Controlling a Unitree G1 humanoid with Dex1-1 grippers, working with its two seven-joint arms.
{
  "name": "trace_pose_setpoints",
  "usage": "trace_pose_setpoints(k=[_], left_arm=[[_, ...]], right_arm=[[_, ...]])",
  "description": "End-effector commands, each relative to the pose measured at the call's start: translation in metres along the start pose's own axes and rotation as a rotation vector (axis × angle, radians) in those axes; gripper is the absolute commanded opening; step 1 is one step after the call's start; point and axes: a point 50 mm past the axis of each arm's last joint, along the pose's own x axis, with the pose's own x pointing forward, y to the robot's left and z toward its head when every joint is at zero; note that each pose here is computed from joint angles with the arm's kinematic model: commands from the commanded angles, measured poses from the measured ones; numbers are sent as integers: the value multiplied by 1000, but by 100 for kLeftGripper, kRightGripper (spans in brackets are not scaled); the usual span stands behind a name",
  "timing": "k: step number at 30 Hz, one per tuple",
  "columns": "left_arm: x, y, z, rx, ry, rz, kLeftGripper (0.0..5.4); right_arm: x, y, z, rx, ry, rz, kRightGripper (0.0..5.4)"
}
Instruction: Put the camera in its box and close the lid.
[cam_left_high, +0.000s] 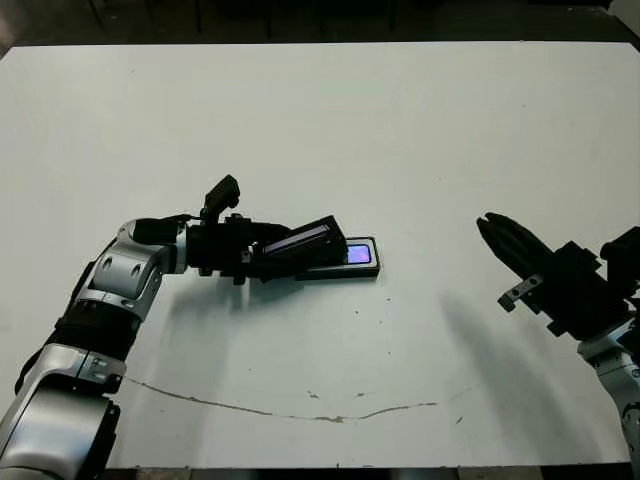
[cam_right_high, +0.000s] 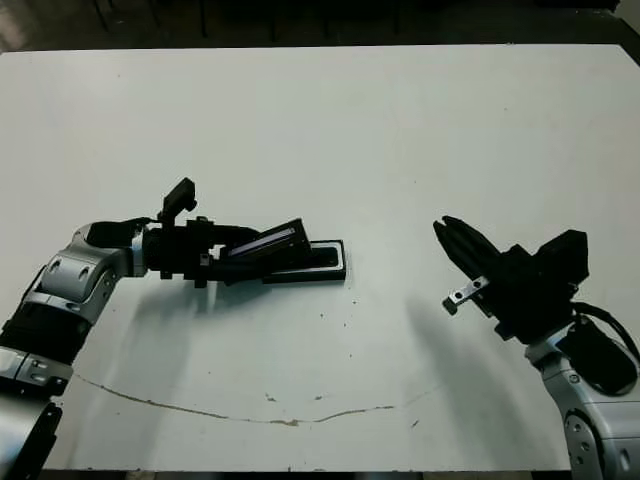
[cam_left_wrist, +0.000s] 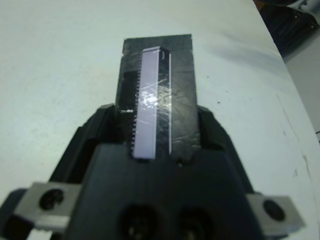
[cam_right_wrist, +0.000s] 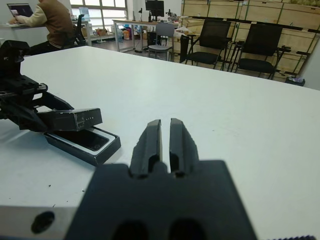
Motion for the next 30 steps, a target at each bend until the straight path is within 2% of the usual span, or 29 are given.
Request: trace_pose_setpoints(k=[1, 14, 18, 30], left_arm=[[8, -6, -23, -63, 59, -23, 279], [40, -19, -27, 111, 104, 42, 279], [45, -21, -26, 121, 122, 8, 279], [51, -21, -26, 125, 161, -57, 279]], right_arm=[[-3, -3, -5, 9, 29, 3, 0], [-6, -3, -3, 1, 40, -16, 0], [-6, -4, -4, -6, 16, -11, 0], [-7, -2, -2, -7, 35, -15, 0]])
